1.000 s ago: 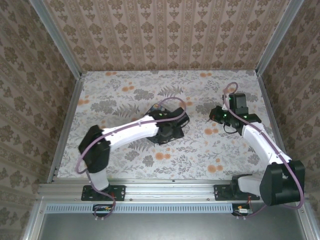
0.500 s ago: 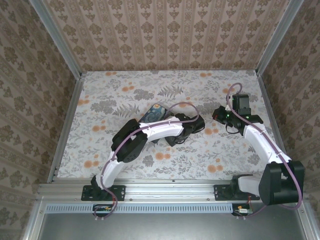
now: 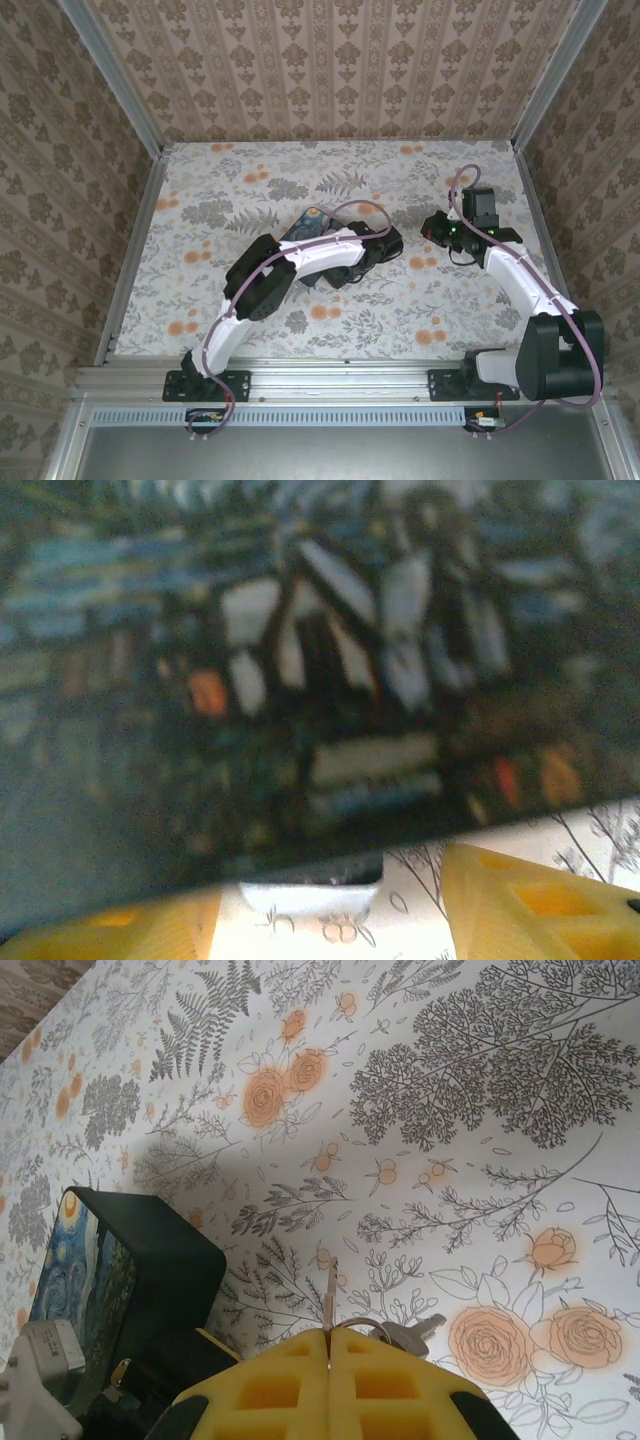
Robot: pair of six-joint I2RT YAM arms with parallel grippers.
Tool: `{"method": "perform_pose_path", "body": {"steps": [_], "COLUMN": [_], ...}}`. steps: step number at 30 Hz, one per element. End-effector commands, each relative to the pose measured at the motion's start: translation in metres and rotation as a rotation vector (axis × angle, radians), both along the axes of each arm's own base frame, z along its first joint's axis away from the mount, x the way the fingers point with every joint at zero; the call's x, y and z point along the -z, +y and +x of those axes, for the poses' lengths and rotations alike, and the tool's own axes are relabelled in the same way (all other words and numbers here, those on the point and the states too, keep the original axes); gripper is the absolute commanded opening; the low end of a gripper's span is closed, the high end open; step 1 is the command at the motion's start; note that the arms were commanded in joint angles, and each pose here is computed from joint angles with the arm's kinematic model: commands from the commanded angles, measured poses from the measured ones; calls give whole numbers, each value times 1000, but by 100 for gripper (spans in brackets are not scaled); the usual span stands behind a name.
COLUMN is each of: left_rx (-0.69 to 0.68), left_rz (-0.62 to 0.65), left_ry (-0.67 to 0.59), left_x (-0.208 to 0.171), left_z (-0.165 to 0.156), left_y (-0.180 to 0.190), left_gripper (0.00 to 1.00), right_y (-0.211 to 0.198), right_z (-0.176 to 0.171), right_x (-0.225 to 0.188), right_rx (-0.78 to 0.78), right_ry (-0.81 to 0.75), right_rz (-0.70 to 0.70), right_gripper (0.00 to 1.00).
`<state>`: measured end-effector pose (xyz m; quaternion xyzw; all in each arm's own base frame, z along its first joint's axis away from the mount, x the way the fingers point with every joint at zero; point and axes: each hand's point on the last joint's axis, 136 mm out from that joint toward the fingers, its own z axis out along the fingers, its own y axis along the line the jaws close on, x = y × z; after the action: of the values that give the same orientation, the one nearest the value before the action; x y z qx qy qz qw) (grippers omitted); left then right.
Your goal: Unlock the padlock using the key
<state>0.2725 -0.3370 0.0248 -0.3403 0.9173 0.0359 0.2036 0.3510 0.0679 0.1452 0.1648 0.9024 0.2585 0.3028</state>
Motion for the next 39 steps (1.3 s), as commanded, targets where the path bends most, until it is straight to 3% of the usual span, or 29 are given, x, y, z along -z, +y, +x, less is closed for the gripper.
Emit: {"method": "perform_pose_path", "body": {"steps": [1, 11, 18, 28, 32, 39], "left_rx": [-16, -10, 86, 269, 297, 282], "left_rz": [43, 42, -2, -247, -418, -612], "left_ry": [15, 22, 32, 60, 81, 111], "left_x": [12, 18, 0, -57, -87, -134], "left_z": [2, 8, 9, 6, 4, -3], "left_y": [13, 14, 11, 12, 14, 43], "left_gripper": [58, 39, 27, 17, 15, 11], "right_y": [6, 8, 22, 51, 78, 136], "right_z": [3, 0, -11, -43, -60, -74], "right_x": [0, 3, 1, -4, -11, -64], "right_rx": [-20, -35, -104, -200, -291, -448], "right_ry": [-10, -1, 0, 7, -3, -199], "right_rz": [37, 39, 55, 65, 104, 265], "right_gripper": [1, 1, 1, 1, 1, 0]}}
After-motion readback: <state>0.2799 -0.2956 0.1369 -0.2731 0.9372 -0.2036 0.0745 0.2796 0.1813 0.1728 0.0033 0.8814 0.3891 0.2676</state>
